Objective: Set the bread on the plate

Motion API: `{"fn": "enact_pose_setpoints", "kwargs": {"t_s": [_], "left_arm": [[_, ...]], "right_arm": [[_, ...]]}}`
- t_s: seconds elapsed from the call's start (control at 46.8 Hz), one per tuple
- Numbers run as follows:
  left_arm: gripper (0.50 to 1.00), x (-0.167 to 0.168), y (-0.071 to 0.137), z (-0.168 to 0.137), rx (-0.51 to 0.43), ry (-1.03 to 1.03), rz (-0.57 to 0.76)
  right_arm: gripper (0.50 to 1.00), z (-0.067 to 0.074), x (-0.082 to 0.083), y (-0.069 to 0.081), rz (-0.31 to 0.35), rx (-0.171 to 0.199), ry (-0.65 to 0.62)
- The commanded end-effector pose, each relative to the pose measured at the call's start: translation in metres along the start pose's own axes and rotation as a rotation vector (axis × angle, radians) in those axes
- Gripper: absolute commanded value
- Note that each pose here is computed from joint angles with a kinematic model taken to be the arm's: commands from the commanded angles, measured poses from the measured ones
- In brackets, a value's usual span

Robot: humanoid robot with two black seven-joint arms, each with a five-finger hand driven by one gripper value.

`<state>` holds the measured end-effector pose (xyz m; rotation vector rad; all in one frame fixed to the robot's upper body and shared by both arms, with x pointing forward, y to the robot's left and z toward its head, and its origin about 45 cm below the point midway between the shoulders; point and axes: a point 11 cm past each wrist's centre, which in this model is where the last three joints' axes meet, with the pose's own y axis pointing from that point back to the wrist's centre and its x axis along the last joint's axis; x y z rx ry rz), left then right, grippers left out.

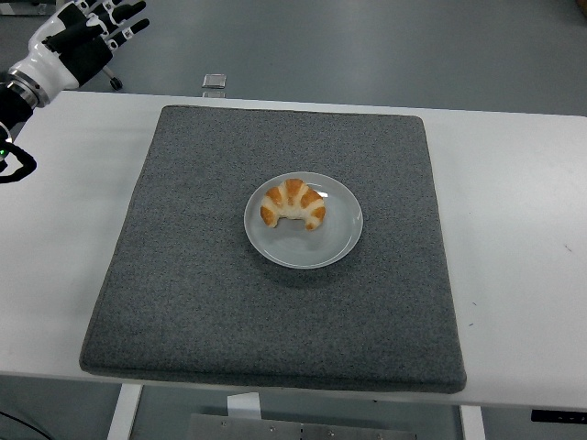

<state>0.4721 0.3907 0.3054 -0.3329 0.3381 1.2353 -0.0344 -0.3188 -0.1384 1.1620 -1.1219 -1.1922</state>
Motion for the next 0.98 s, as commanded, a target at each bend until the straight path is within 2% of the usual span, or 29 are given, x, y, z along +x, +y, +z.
{"fn": "enact_pose_setpoints", "kwargs": {"t_s": [0.0, 0.128, 0.406, 0.534, 0.726, 0.962], "left_arm": [[0.962, 0.007, 0.007, -0.013, 0.024, 0.008, 0.018], [0.977, 0.008, 0.01, -0.039, 0.056, 0.043, 0.021], [0.99, 0.012, 0.023, -0.059, 0.064, 0.089, -0.006], [0.99, 0.015, 0.025, -0.062, 0.044, 0.107, -0.012], [0.99, 0.038, 0.032, -0.058, -0.05, 0.088, 0.069], [0.99, 0.041, 0.033, -0.06, -0.055, 0.083, 0.085]], "right_arm": [[0.93, 0.0, 0.0, 0.0, 0.0, 0.0, 0.0], [0.93, 0.0, 0.0, 0.0, 0.0, 0.0, 0.0], [0.93, 0.0, 0.0, 0.0, 0.0, 0.0, 0.0], [0.93, 0.0, 0.0, 0.0, 0.0, 0.0, 0.0], [0.93, 0.0, 0.0, 0.0, 0.0, 0.0, 0.0], [0.93, 0.0, -0.001, 0.0, -0.003, 0.001, 0.006]]}}
